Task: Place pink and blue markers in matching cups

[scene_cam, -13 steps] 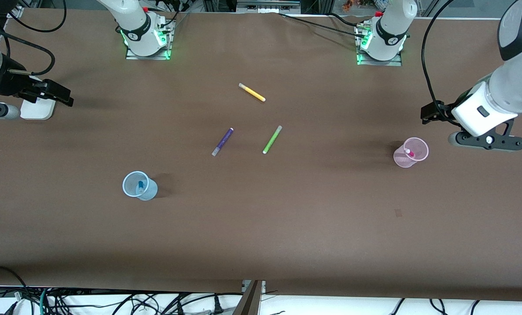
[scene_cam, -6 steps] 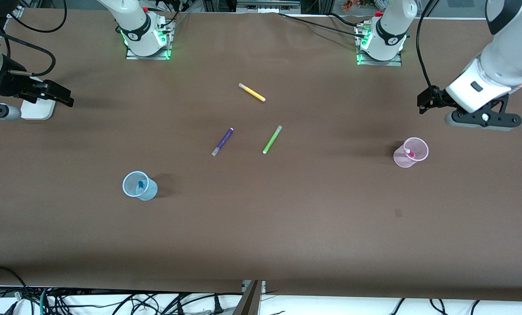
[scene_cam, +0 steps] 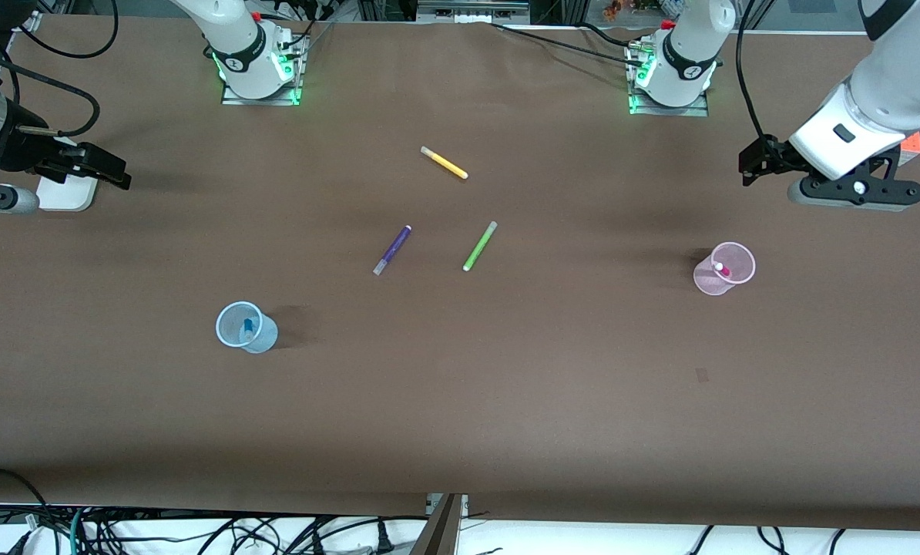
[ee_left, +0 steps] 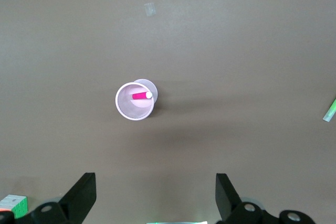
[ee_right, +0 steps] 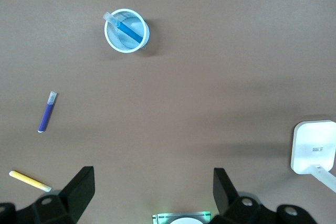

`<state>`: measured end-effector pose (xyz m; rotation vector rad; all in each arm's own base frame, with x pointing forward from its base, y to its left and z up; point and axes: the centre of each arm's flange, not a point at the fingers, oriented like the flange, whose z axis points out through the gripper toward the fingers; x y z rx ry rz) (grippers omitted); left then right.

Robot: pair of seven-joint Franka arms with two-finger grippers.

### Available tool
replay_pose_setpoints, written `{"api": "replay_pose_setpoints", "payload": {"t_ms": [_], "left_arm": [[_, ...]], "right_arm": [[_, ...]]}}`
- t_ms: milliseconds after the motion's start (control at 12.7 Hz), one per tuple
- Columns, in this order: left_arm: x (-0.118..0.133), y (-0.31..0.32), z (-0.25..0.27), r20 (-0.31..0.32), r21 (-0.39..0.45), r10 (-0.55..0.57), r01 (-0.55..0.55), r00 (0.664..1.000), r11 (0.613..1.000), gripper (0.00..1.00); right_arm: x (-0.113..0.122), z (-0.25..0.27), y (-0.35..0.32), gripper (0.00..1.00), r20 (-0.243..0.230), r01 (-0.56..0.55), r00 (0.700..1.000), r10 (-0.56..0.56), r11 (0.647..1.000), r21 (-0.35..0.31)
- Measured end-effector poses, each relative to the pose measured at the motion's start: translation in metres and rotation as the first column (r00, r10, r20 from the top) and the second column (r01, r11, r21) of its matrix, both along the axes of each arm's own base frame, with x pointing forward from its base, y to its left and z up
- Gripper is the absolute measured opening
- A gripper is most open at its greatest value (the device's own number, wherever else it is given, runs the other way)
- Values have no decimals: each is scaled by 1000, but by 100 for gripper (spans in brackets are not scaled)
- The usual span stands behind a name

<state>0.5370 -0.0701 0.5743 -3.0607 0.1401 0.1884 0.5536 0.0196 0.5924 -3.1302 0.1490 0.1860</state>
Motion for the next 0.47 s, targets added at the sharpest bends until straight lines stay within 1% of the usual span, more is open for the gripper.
{"api": "replay_pose_setpoints", "payload": {"t_ms": [236,472], "left_arm": [[2,0,-5,-12,-23,7,-7,1000,1000,100],[2,0,-5,-13,-24,8,-8,1000,1000,100]], "right_arm": [[0,0,0,100,0,0,1000,0,1000,0],[0,0,0,100,0,0,1000,0,1000,0]]}}
